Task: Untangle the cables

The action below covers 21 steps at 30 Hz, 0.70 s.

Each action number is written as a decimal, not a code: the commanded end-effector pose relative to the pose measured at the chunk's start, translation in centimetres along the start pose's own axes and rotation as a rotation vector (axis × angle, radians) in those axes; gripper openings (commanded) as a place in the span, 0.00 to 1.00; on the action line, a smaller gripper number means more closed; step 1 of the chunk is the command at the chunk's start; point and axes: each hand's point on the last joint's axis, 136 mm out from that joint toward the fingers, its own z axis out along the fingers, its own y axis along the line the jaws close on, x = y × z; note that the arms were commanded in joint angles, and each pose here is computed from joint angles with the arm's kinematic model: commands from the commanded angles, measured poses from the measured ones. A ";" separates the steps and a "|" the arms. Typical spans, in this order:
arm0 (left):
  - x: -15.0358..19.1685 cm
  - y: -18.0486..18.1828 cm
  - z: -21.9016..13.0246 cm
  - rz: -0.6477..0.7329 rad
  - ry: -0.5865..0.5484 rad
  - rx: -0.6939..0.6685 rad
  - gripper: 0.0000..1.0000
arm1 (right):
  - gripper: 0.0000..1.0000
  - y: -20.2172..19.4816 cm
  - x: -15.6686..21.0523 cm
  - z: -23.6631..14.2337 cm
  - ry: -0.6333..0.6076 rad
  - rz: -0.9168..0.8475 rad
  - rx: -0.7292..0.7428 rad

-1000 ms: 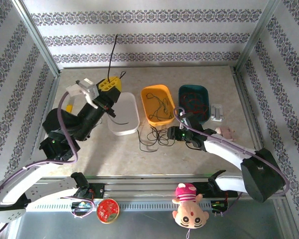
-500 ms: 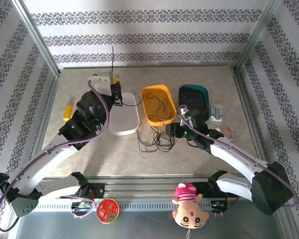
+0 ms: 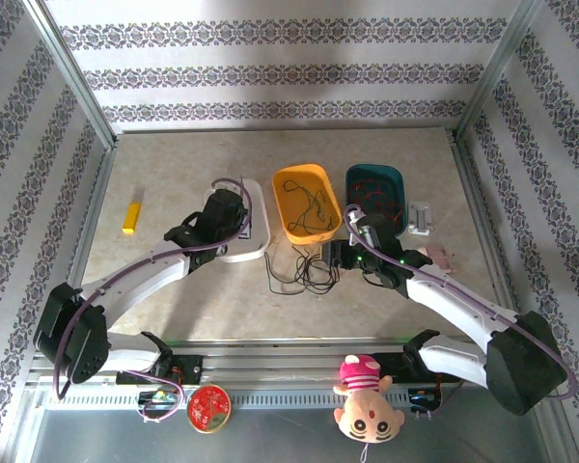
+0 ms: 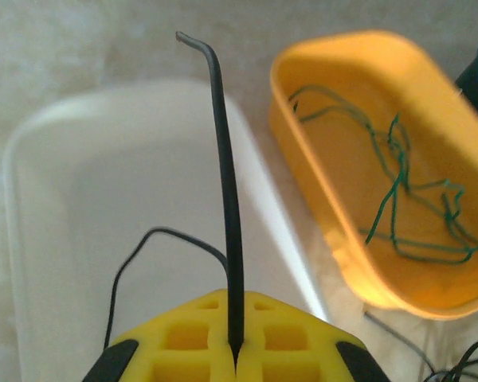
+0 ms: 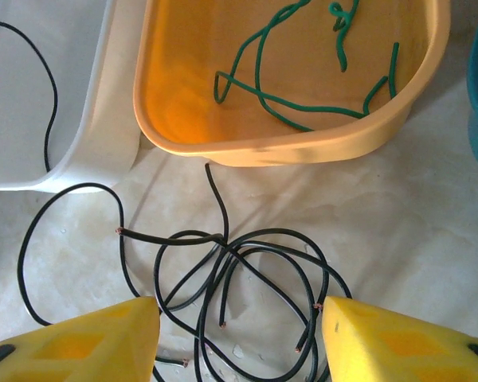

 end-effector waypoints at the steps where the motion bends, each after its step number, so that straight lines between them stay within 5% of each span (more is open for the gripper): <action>1: 0.9 0.1 0.5 -0.066 0.026 0.007 0.07 | 0.56 0.1 -0.8 -0.2 -0.006 -0.020 0.014; 4: 1.8 0.9 1.1 -0.081 0.061 -0.038 0.17 | 0.56 0.0 -0.7 -0.1 -0.001 -0.018 0.024; 9: 1.4 2.3 0.7 -0.094 0.075 -0.134 0.66 | 0.56 -0.6 -0.6 -0.1 0.004 -0.006 0.053; 15: -1.4 4.1 -2.3 -0.146 -0.042 -0.217 0.79 | 0.56 -1.1 -0.6 -0.2 0.001 -0.005 0.074; 21: -1.3 -3.1 -3.3 -0.049 -0.044 0.227 0.78 | 0.56 -1.4 -0.5 0.1 0.007 0.003 0.087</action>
